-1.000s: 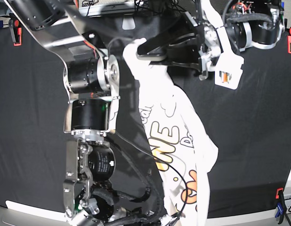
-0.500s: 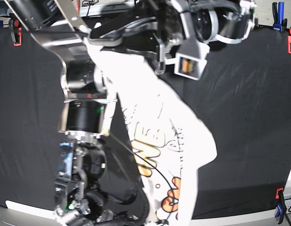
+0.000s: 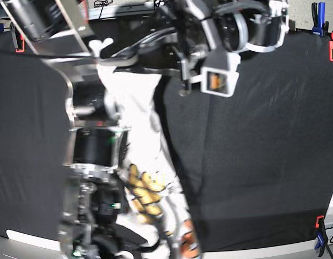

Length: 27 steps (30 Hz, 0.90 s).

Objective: Layout the t-shirt on the table in an organized manner, then fold the t-shirt properly
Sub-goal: 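Raise the shirt high with both grippers, letting it hang down, then lower the hanging shirt onto the table, laying it flat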

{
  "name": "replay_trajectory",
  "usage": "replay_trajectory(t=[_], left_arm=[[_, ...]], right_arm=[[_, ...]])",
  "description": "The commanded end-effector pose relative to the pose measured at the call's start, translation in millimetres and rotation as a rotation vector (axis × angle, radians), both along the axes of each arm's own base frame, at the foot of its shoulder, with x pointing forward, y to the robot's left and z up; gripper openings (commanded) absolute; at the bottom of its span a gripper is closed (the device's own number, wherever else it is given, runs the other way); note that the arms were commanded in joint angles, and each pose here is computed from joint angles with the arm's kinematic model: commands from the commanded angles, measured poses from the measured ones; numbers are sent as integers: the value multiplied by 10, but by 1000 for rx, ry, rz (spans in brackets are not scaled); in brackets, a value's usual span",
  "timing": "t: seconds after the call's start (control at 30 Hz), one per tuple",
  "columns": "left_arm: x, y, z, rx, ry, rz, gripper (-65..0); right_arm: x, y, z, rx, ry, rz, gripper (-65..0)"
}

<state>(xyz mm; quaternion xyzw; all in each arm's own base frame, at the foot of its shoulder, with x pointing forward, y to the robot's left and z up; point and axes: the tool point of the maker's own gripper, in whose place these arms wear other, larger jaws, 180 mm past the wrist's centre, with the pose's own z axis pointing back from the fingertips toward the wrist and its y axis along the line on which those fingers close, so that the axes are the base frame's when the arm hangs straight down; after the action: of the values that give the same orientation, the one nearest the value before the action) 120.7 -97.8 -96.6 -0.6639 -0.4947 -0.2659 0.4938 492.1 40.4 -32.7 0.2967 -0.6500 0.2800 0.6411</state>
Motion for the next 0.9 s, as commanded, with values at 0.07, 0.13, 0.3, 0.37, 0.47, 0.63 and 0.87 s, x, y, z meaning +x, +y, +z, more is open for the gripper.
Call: replay_trajectory(t=[0.07, 0.13, 0.3, 0.37, 0.47, 0.63, 0.87], left_arm=[[-61, -4, 73, -26, -10, -14, -650], [-60, -5, 74, -27, -10, -13, -650], [-59, -5, 74, -27, -10, -13, -650], [-59, -4, 74, -27, -10, -13, -650], [-59, -5, 74, -27, -10, -13, -650], [-60, -5, 72, -26, -10, -13, -650], [-64, -9, 63, -21, -10, -16, -650]], right_arm=[[-59, 202, 125, -18, -12, 68, -650], [-56, 270, -47, -73, 39, 85, -650], [-8, 302, -287, -83, 112, 96, -650], [-1, 310, -325, -80, 122, 99, -650], [1, 311, -335, -79, 125, 99, -650], [-1, 314, -337, -80, 125, 100, -650], [-37, 348, -269, -38, 119, 128, -374]])
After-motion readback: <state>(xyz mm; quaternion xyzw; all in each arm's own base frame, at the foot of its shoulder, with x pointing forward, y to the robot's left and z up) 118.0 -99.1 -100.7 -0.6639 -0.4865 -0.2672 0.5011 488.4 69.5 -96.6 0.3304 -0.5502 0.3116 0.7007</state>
